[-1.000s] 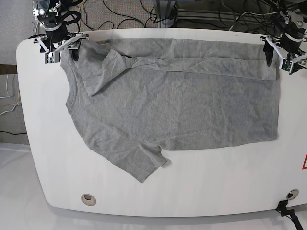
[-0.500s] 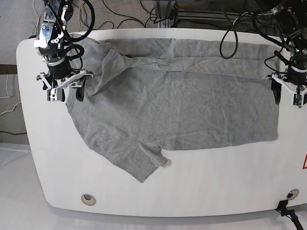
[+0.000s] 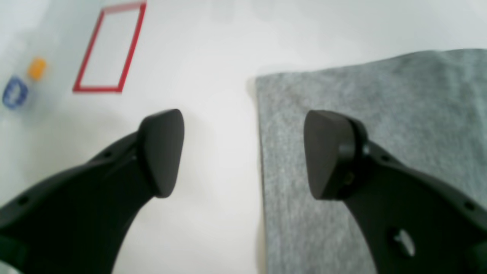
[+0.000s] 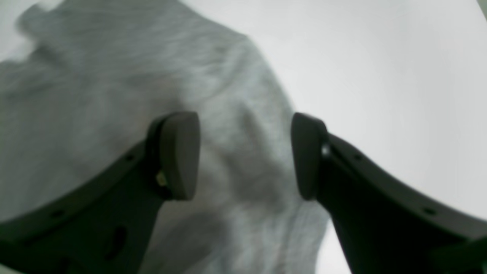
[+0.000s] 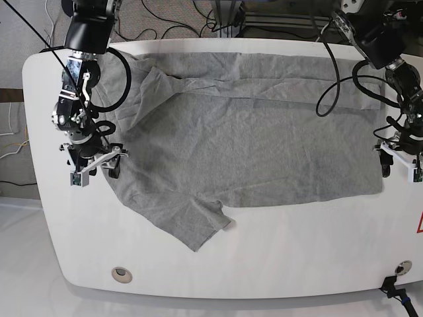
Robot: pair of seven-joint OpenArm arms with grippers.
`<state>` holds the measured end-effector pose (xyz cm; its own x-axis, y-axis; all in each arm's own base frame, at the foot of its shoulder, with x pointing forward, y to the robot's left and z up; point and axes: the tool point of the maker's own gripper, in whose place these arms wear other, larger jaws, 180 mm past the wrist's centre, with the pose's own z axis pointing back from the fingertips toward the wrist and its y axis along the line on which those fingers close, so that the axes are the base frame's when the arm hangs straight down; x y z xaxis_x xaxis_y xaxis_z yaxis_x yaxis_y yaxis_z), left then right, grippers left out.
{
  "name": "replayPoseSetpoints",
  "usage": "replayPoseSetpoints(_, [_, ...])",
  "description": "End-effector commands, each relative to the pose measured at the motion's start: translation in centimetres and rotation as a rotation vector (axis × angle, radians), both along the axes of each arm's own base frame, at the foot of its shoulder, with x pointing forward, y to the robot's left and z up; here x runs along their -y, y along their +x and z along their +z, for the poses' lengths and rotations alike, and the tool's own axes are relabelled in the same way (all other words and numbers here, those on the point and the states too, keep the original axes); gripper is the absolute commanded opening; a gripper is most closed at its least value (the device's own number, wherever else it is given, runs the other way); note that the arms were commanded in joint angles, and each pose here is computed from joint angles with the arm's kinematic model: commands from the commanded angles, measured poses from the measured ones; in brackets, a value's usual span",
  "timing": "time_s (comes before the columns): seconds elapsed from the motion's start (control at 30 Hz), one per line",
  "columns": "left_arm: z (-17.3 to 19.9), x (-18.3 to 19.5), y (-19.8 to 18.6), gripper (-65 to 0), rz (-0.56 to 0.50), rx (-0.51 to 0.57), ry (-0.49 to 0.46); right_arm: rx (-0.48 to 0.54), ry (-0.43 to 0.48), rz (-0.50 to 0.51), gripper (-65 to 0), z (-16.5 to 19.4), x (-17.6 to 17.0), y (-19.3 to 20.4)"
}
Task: Fold the T-shirt properly
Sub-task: 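Open both grippers and move them down along the shirt's sides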
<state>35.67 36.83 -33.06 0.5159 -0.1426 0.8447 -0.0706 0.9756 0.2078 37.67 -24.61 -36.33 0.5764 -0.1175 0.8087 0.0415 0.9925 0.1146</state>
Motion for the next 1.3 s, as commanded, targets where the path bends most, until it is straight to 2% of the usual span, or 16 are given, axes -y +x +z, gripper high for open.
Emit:
replayPoseSetpoints(0.0, [1.9,-1.4,1.4,-18.4,0.009,0.057,0.001,0.071,0.000,-0.015,-28.2,1.8,1.2,2.3])
replayPoseSetpoints(0.1, [1.0,-1.6,2.4,-18.4,0.012,0.082,-0.051,0.057,0.008,0.025,-28.2,0.8,0.8,3.8])
replayPoseSetpoints(0.3, [-1.6,-3.3,3.1,-18.4,0.045,0.039,-0.145,0.042,0.051,0.028,-28.2,-0.3,0.9,6.0])
replayPoseSetpoints(0.37, [-2.1,-3.4,3.5,-18.4,0.050,0.055,-0.175,0.043,0.064,0.031,-28.2,-0.3,0.8,6.6])
replayPoseSetpoints(0.6, [-4.3,-2.0,4.9,-18.4,0.035,0.055,-0.269,0.057,0.114,0.007,-28.2,-0.4,1.2,9.0])
replayPoseSetpoints(0.67, [-4.9,-1.5,5.0,-18.4,0.026,0.050,-0.284,0.052,0.133,0.006,-28.2,-0.8,1.1,9.4])
replayPoseSetpoints(0.8, [-5.4,-1.2,5.0,-18.4,0.024,0.042,-0.296,0.046,0.063,0.022,-28.2,-1.4,1.2,9.7])
replayPoseSetpoints(0.87, [-5.2,-0.9,5.6,-18.4,0.025,0.049,-0.313,0.040,0.060,0.032,-28.0,-1.7,0.6,9.7])
replayPoseSetpoints(1.0, [-5.6,-0.6,5.8,-18.4,0.027,0.041,-0.332,0.033,0.065,0.032,-28.0,-2.0,0.4,9.6])
replayPoseSetpoints(1.07, [-5.3,-0.6,6.0,-18.4,0.026,0.047,-0.332,0.000,0.081,0.035,-28.2,-3.2,0.1,9.0])
replayPoseSetpoints(1.27, [-5.3,-0.6,6.0,-18.4,0.026,0.047,-0.333,-0.026,0.116,0.081,-28.2,-4.8,-1.5,8.0])
